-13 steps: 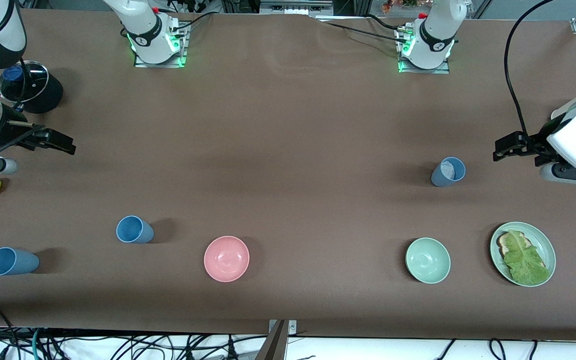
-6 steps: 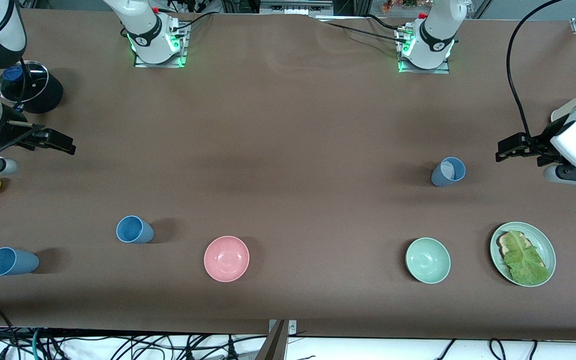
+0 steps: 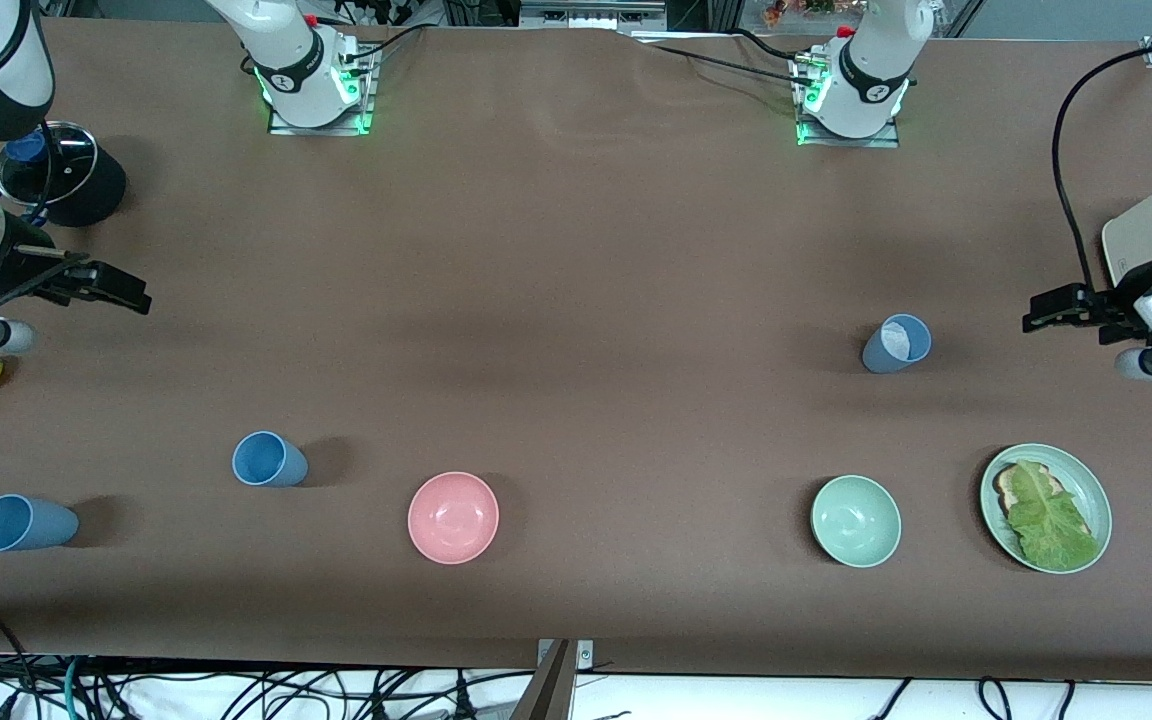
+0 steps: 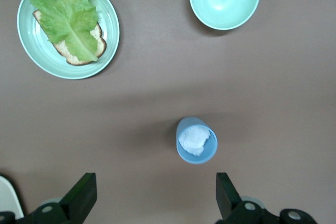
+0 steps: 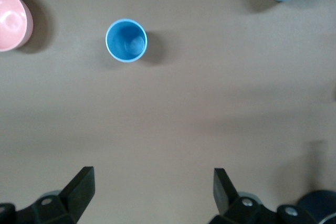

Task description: Stack blue cups with both arms

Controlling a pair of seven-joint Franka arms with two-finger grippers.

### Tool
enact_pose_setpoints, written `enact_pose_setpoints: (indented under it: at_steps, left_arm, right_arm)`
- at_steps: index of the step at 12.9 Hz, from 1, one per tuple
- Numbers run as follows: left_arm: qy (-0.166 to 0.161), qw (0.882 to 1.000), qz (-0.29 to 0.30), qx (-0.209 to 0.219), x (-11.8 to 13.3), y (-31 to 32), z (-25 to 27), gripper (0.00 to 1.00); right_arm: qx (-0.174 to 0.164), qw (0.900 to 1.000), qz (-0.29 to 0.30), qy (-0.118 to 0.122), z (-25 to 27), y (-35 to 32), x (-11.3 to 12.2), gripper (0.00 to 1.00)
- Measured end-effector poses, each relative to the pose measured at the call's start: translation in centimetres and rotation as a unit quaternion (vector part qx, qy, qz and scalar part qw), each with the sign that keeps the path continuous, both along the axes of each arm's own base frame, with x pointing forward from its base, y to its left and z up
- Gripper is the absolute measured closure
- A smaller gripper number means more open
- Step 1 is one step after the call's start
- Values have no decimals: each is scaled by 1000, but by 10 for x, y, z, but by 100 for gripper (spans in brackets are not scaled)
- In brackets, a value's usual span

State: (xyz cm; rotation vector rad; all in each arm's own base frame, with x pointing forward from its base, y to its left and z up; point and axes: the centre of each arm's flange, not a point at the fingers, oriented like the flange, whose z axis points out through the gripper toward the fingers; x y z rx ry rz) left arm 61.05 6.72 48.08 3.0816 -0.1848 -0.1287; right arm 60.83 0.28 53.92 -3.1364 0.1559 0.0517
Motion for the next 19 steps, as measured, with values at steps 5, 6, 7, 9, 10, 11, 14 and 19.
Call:
enact_pose_setpoints:
  at_steps: [5, 6, 7, 9, 10, 11, 14, 19]
  left_arm:
    - [-34, 999, -2, 8, -44, -12, -99, 0]
    - [-35, 999, -2, 9, -54, -13, -118, 0]
    - [-32, 999, -1, 9, -62, -14, -133, 0]
    - [-26, 1000, 2, 9, -74, -11, -154, 0]
    - [-19, 1000, 4, 8, -78, -10, -164, 0]
    - [-9, 1000, 6, 6, -81, -9, -176, 0]
    - [8, 1000, 10, 2, -81, -7, -206, 0]
    - [26, 998, 54, 4, -82, -14, -229, 6]
  right_arm:
    - [1, 1000, 8, -10, -40, 7, 26, 0]
    - [-1, 1000, 11, -13, -56, 8, 35, 0]
    - [-2, 1000, 12, -25, -69, 7, 45, 0]
    - [-5, 998, 17, -54, -84, 7, 61, 0]
    - [-5, 998, 24, -59, -94, 6, 66, 0]
    - [-4, 998, 33, -57, -109, 6, 71, 0]
    - [2, 996, 54, -66, -159, 2, 102, 0]
    - [12, 996, 63, -69, -221, 11, 153, 0]
